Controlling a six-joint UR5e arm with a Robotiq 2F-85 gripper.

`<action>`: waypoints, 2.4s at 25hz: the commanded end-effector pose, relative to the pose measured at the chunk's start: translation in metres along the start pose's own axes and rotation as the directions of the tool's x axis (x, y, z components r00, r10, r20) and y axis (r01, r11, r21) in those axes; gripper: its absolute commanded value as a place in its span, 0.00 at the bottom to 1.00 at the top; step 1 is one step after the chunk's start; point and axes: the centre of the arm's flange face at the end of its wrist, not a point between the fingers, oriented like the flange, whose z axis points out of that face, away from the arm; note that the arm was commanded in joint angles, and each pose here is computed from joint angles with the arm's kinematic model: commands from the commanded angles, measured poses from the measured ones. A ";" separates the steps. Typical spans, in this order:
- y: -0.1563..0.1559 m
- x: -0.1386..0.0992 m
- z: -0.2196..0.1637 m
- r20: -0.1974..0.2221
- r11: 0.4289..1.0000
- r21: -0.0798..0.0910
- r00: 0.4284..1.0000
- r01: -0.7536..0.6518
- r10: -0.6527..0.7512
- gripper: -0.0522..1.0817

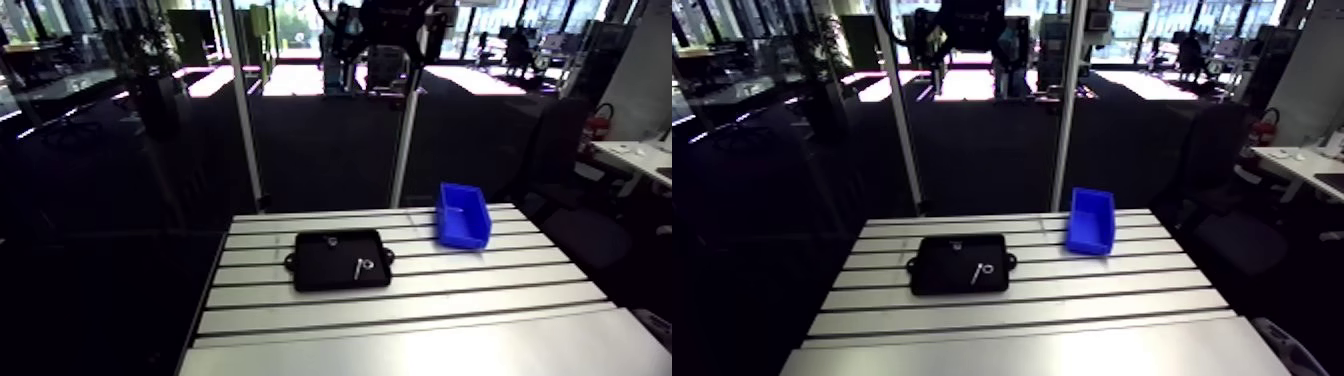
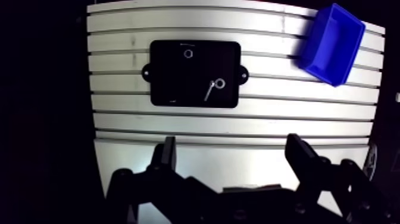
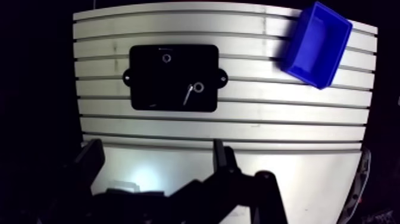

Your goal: Pick up the M10 bolt from the tray and put it into the blue bin.

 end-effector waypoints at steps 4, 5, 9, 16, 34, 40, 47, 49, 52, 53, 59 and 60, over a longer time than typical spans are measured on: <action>0.016 -0.005 0.002 0.031 0.999 -0.006 0.998 -0.046 0.046 0.06; 0.016 -0.005 0.002 0.031 0.999 -0.006 0.998 -0.046 0.046 0.05; 0.016 -0.005 0.003 0.033 0.999 -0.006 0.998 -0.046 0.047 0.06; 0.016 -0.005 0.003 0.033 0.999 -0.006 0.998 -0.046 0.047 0.05; 0.016 0.002 0.023 0.068 0.976 -0.006 0.974 -0.218 0.217 0.06; 0.017 0.007 0.039 0.094 0.954 -0.015 0.949 -0.300 0.300 0.06; 0.016 0.009 0.051 0.107 0.924 -0.032 0.918 -0.381 0.382 0.06; 0.017 0.008 0.054 0.112 0.916 -0.036 0.909 -0.401 0.402 0.06; 0.017 0.009 0.058 0.099 0.906 -0.033 0.900 -0.423 0.424 0.06; 0.017 0.010 0.059 0.093 0.903 -0.032 0.899 -0.428 0.429 0.07; 0.017 0.008 0.069 0.100 0.889 -0.041 0.884 -0.455 0.457 0.07; 0.018 0.009 0.076 0.110 0.884 -0.047 0.877 -0.466 0.468 0.07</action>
